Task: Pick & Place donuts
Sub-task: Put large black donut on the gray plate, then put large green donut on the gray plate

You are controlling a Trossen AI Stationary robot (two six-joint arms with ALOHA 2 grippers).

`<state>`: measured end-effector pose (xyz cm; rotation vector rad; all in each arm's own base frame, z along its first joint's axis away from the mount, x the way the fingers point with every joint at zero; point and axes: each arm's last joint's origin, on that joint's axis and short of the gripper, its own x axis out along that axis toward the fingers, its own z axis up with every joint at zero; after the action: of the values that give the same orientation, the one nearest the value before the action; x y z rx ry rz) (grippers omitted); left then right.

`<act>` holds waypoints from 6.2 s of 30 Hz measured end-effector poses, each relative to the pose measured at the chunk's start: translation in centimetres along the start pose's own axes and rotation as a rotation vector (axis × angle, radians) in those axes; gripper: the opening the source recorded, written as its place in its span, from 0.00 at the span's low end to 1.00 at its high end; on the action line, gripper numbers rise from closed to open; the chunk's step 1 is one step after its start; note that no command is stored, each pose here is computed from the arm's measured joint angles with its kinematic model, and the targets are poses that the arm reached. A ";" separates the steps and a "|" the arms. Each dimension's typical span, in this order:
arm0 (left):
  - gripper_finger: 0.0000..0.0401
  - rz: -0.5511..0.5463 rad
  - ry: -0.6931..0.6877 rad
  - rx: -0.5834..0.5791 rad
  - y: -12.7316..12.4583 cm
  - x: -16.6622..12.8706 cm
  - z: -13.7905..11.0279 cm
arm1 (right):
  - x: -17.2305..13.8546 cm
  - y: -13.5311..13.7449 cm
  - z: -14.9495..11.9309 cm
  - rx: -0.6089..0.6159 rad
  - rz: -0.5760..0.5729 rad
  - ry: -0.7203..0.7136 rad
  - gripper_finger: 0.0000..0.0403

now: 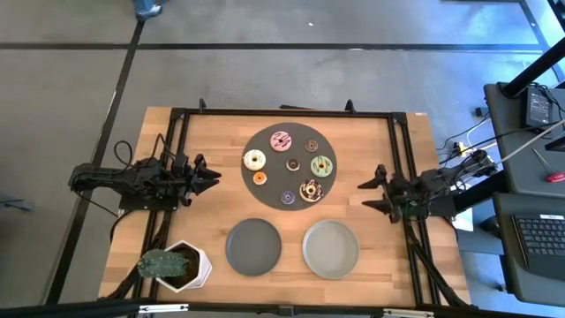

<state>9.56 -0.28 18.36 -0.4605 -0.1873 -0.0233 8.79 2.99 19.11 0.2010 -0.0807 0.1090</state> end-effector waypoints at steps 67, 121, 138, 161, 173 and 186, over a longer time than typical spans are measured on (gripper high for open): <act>0.30 0.192 -0.079 0.124 0.5 -0.1 0.3 | 17.9 -8.4 -5.1 -0.171 -0.401 0.942 0.06; 0.30 0.184 -0.076 0.123 0.5 -0.1 0.3 | 14.5 3.6 -6.4 0.040 -0.149 1.038 0.15; 0.30 0.184 -0.076 0.123 0.5 -0.1 0.3 | 14.6 3.6 -6.1 0.028 -0.147 1.044 0.32; 0.30 0.185 -0.079 0.123 0.5 -0.1 0.3 | 14.2 0.5 -0.6 -0.124 -0.298 0.923 0.33; 0.30 0.185 -0.079 0.123 0.5 -0.1 0.3 | 15.3 -8.2 -1.5 -0.283 -0.429 1.025 0.33; 0.30 0.186 -0.079 0.123 0.5 -0.1 0.3 | 15.8 -12.0 -4.7 -0.324 -0.457 1.130 0.33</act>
<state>9.48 0.29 18.36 -0.3550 -0.2214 0.1875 26.19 -6.17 13.66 -0.1882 1.0637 -0.2552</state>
